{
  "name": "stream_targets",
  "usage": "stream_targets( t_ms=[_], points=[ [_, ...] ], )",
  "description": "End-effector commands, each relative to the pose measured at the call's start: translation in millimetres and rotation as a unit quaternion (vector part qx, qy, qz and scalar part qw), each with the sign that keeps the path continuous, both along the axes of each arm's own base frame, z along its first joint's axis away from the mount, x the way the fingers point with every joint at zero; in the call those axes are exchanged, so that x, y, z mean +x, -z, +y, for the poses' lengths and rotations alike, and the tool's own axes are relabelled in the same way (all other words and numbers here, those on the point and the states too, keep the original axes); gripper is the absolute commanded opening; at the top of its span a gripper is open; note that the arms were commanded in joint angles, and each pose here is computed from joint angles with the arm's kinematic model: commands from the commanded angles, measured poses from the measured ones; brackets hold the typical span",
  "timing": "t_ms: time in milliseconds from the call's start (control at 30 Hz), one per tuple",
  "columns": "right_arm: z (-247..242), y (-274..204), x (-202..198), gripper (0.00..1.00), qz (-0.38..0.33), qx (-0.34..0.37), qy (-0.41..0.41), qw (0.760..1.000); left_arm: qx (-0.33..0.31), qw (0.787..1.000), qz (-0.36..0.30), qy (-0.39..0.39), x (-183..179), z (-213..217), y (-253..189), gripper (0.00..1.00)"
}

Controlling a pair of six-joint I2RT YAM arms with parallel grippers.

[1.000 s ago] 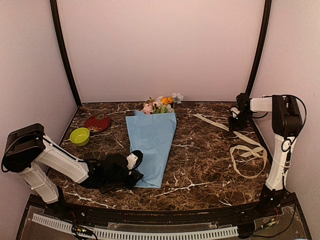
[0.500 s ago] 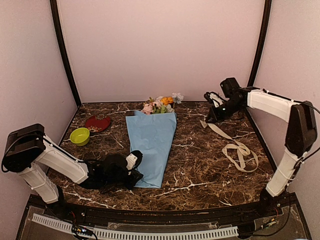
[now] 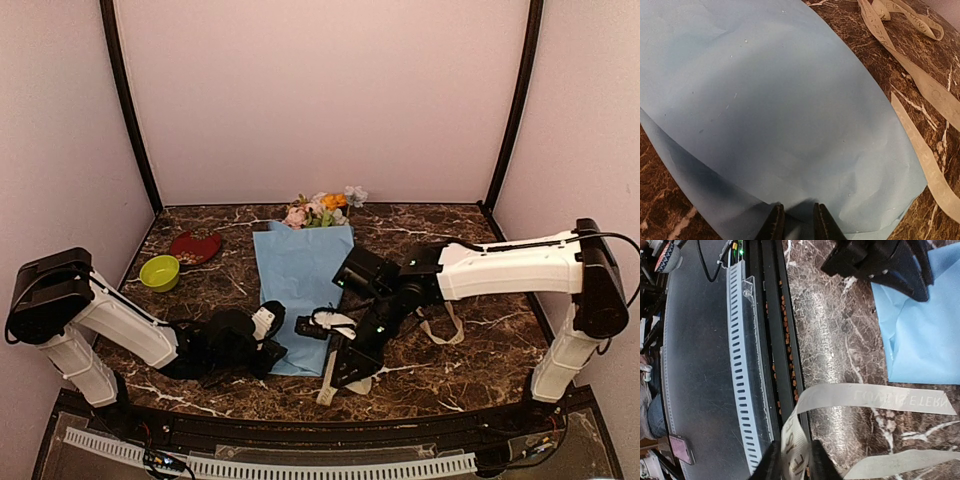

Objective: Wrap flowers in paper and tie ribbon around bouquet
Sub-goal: Move the ribbon to the center of the board.

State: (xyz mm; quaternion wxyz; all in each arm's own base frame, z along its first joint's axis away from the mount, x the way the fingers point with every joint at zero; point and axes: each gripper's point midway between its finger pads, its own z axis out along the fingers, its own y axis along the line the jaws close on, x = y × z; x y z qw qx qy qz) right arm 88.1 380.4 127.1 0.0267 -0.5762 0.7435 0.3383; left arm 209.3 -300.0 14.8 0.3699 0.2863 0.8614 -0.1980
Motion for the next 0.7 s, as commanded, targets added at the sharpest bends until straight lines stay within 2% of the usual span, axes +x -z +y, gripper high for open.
stream_targets(
  t_ms=[0,100,200,300,400,533,667],
  points=[
    [-3.1,15.5,5.1,0.47,-0.019,-0.029,0.021,0.999,0.103,0.992,0.077,0.005,-30.7,41.6,57.2,0.2],
    [-1.5,16.7,37.5,0.72,-0.071,-0.035,0.079,0.994,0.103,0.992,0.078,0.005,-31.3,41.7,57.3,0.2],
    [1.0,12.7,78.1,0.88,-0.066,-0.009,0.166,0.984,0.107,0.991,0.078,0.004,-31.1,42.8,57.7,0.2],
    [-5.9,16.4,128.7,0.86,-0.01,0.012,0.294,0.956,0.106,0.991,0.079,0.003,-31.1,43.2,57.5,0.2],
    [-9.8,35.7,152.8,0.83,0.106,0.034,0.393,0.913,0.105,0.991,0.079,0.004,-30.9,42.0,57.3,0.2],
    [-2.9,59.6,164.5,0.78,0.16,0.043,0.438,0.884,0.106,0.991,0.079,0.005,-29.9,40.2,57.6,0.2],
    [5.5,75.5,171.6,0.77,0.173,0.053,0.445,0.877,0.106,0.991,0.082,0.007,-31.2,39.9,59.6,0.2]
  ],
)
